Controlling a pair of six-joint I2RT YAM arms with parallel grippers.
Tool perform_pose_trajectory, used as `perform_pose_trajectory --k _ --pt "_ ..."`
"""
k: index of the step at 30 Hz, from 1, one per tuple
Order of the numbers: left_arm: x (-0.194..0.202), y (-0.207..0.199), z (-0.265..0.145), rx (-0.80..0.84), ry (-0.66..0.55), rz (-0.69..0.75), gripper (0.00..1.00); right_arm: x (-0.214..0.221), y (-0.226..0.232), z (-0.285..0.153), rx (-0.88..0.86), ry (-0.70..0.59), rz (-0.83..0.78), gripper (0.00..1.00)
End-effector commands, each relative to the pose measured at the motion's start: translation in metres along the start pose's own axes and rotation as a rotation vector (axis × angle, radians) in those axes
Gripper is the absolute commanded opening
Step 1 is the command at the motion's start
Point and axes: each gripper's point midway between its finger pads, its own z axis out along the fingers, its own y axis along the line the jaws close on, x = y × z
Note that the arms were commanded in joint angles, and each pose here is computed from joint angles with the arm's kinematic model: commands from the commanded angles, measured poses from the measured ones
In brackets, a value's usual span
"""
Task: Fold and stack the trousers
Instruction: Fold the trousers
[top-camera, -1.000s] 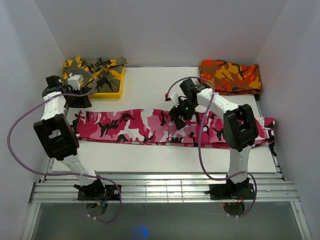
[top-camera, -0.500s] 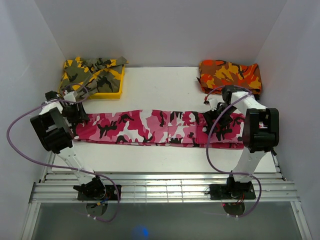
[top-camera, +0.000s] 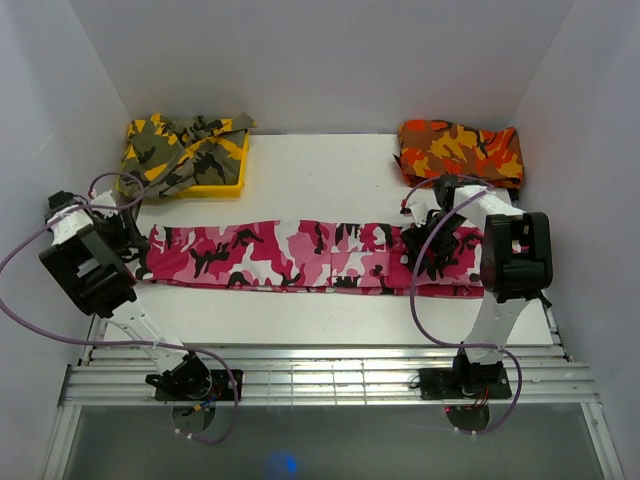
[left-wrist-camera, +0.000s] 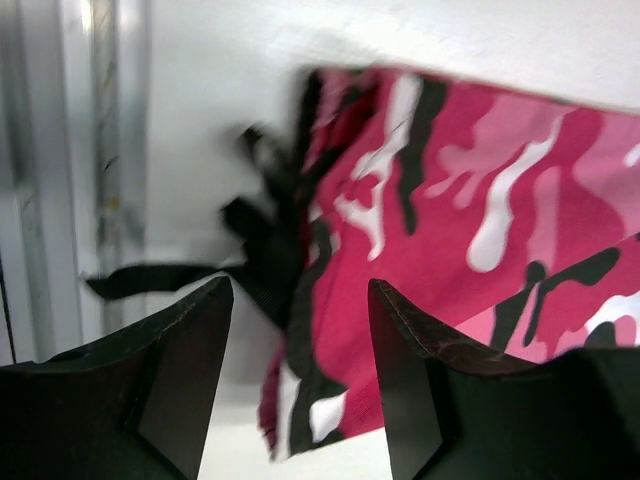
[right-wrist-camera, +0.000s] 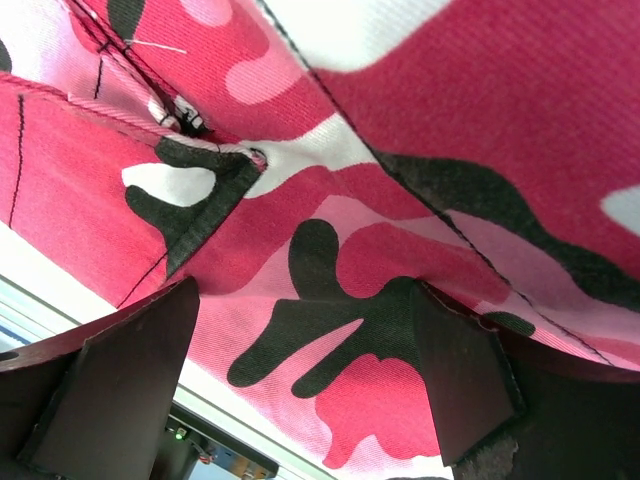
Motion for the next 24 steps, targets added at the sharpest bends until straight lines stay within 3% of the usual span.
perform_pose_trajectory --k 1,13,18,20,21,23,24 --pt "0.022 0.008 -0.017 -0.03 0.023 -0.021 0.68 0.01 -0.006 0.01 0.01 0.03 -0.02 0.92" --pt "0.079 -0.012 0.036 0.132 0.097 -0.108 0.65 -0.006 -0.007 -0.008 0.033 0.029 -0.003 0.92" --pt "0.081 -0.019 0.049 0.186 0.092 -0.189 0.3 -0.006 -0.008 -0.007 0.036 0.042 -0.002 0.91" --pt "0.076 -0.021 0.049 0.201 0.075 -0.2 0.22 -0.006 -0.007 -0.007 0.034 0.043 -0.001 0.91" --pt "0.073 -0.021 0.048 0.202 0.067 -0.207 0.1 -0.008 -0.008 -0.008 0.036 0.037 -0.001 0.91" --pt "0.061 -0.021 0.042 0.2 0.035 -0.202 0.0 -0.01 -0.007 -0.009 0.033 0.033 -0.004 0.92" --pt "0.055 -0.02 0.039 0.192 0.019 -0.205 0.0 -0.011 -0.006 -0.01 0.032 0.03 -0.003 0.92"
